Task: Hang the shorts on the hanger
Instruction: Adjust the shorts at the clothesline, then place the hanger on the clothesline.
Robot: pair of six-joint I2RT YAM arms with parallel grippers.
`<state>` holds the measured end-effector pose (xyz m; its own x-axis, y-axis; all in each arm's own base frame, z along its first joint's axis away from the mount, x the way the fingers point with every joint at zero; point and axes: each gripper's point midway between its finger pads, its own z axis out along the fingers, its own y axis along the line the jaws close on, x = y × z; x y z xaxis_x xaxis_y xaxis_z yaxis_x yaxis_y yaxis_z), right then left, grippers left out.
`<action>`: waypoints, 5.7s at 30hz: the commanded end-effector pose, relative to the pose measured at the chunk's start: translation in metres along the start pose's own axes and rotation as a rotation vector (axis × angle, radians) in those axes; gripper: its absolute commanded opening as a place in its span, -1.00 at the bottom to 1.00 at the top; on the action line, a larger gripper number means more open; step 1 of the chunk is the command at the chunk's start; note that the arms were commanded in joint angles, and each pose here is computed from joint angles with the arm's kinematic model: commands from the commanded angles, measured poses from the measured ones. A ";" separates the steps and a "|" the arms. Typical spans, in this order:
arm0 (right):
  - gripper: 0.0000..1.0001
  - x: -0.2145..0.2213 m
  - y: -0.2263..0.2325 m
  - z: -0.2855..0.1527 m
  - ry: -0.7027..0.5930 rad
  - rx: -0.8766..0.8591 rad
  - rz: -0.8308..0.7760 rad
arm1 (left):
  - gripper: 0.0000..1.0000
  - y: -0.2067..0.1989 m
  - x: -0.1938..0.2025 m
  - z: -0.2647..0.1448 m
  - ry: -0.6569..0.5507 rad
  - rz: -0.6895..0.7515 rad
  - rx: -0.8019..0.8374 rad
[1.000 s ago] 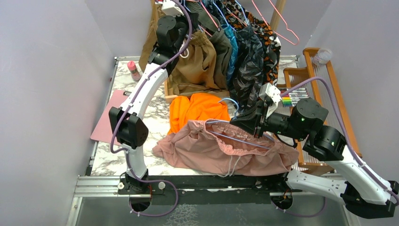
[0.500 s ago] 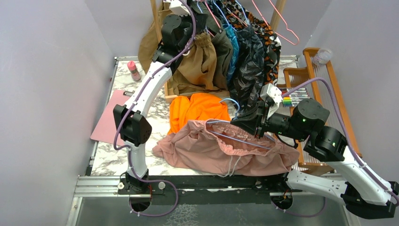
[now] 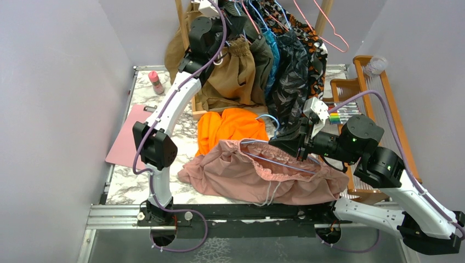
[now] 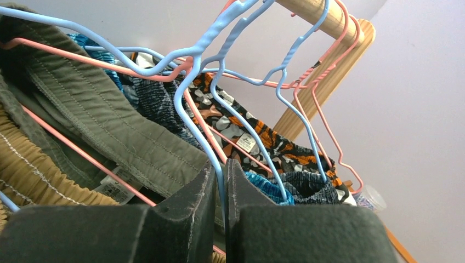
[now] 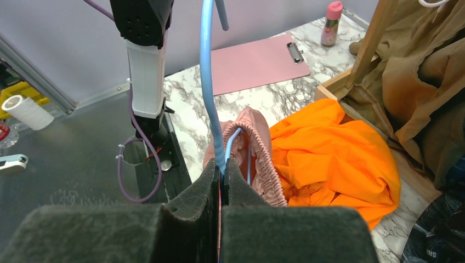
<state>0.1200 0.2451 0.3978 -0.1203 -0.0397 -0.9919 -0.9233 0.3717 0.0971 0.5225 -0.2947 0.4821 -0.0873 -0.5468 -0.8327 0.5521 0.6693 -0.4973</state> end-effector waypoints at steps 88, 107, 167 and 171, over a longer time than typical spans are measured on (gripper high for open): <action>-0.98 -0.274 0.042 -0.037 -0.530 -0.104 -0.150 | 0.97 -0.043 -0.199 -0.376 -0.551 0.315 -0.330; -0.98 -0.207 -0.086 0.113 -0.344 0.373 -0.032 | 0.94 0.049 -0.079 -0.389 -0.274 0.393 -0.534; -0.98 -0.106 -0.047 0.102 -0.149 0.197 0.235 | -0.46 -0.114 0.023 -0.239 0.008 1.190 0.504; -0.99 -0.105 -0.046 0.103 -0.139 0.187 0.238 | -0.95 -0.115 0.023 -0.239 0.009 1.185 0.502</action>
<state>0.2207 0.3247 0.4776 -0.2523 0.1784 -0.9511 -0.7676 0.5616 0.3090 0.2585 -0.2686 0.4475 0.6469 0.2446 -0.7223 0.5831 0.4518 0.6752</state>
